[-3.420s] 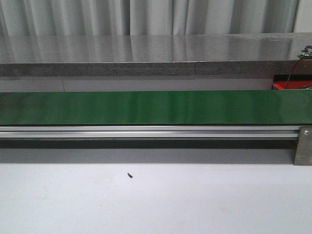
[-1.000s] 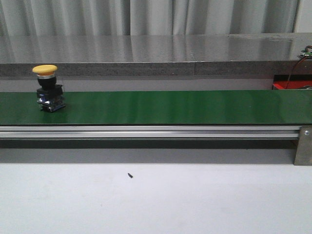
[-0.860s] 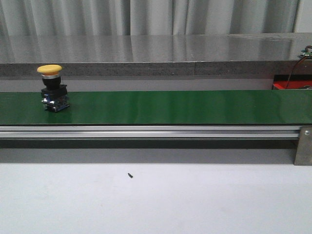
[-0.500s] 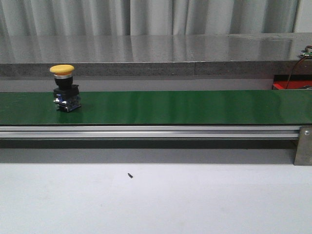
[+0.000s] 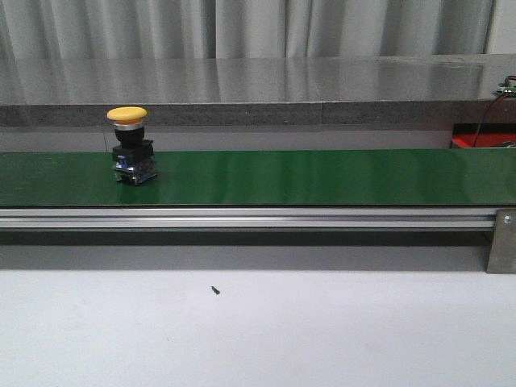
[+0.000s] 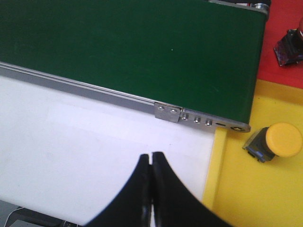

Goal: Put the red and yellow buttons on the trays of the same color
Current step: 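Grasp a second yellow push-button with the left gripper, then place the second yellow button on the belt and open the left gripper, then lower the right gripper onto the first yellow button on the belt and grasp it, then carry the yellow button into the yellow tray and open the right gripper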

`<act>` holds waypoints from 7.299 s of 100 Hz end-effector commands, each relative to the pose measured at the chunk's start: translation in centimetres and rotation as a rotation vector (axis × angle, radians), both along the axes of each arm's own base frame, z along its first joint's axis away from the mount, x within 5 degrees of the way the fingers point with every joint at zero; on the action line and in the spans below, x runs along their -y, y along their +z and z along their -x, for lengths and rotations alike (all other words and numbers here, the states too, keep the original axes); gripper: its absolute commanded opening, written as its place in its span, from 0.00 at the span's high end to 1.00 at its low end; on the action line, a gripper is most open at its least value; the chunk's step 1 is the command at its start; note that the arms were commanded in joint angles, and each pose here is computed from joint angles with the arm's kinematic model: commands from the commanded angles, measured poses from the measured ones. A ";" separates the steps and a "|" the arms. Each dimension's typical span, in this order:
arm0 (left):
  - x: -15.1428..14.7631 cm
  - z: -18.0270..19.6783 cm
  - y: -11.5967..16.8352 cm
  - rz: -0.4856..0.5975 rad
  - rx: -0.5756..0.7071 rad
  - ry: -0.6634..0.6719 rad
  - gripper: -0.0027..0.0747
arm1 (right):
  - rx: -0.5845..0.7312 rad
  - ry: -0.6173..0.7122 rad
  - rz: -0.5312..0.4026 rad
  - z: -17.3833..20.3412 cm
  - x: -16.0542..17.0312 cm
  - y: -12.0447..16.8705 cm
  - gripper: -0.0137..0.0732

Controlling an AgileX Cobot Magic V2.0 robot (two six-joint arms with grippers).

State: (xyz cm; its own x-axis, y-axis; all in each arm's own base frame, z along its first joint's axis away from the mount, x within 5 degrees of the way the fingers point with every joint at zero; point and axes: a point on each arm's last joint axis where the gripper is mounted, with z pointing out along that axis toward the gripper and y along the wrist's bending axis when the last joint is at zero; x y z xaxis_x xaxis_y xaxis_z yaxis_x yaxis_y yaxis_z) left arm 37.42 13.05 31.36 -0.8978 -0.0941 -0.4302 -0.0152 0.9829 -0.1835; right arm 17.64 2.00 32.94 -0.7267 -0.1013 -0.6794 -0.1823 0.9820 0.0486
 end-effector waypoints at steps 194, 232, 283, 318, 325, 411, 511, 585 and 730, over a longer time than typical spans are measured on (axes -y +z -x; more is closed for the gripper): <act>9.0 -1.6 5.0 0.001 0.211 -0.203 0.18 | 0.080 -0.005 -0.004 -0.1 0.0 1.3 0.92; 9.7 5.5 11.3 -0.131 0.554 -0.135 0.19 | 0.112 -0.002 0.007 -0.3 0.1 1.5 0.92; 10.7 18.2 4.2 -0.267 0.775 0.033 0.19 | 0.196 -0.015 0.005 -0.8 0.1 2.1 0.92; 12.1 20.5 2.8 -0.249 0.828 -0.005 0.19 | 0.215 -0.020 0.004 -1.1 0.2 2.1 0.92; 12.7 20.2 2.5 -0.245 0.819 -0.047 0.19 | 0.214 -0.019 0.004 -1.1 0.2 2.1 0.90; 14.2 17.9 0.7 -0.204 0.738 -0.133 0.19 | 0.006 0.109 -0.061 -9.7 -2.8 2.4 0.12; 14.2 17.9 0.7 -0.204 0.738 -0.133 0.19 | -0.209 0.219 0.030 -19.4 -8.1 -4.0 0.55; 14.2 17.9 0.7 -0.202 0.738 -0.131 0.19 | -0.149 -0.170 0.046 -13.4 6.3 4.6 0.55; 14.2 17.9 0.7 -0.198 0.738 -0.129 0.19 | -0.353 -0.483 -0.065 -16.5 17.1 -10.1 0.54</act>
State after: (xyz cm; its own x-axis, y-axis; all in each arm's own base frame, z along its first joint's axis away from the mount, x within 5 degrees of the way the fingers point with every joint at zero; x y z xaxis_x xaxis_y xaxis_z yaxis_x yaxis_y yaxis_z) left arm 19.20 -1.23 30.44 -0.4563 0.1567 -0.8759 0.1911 0.9787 0.0756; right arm 34.12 -14.82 20.49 -0.8947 0.3330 -0.2978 0.3198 0.9429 0.0936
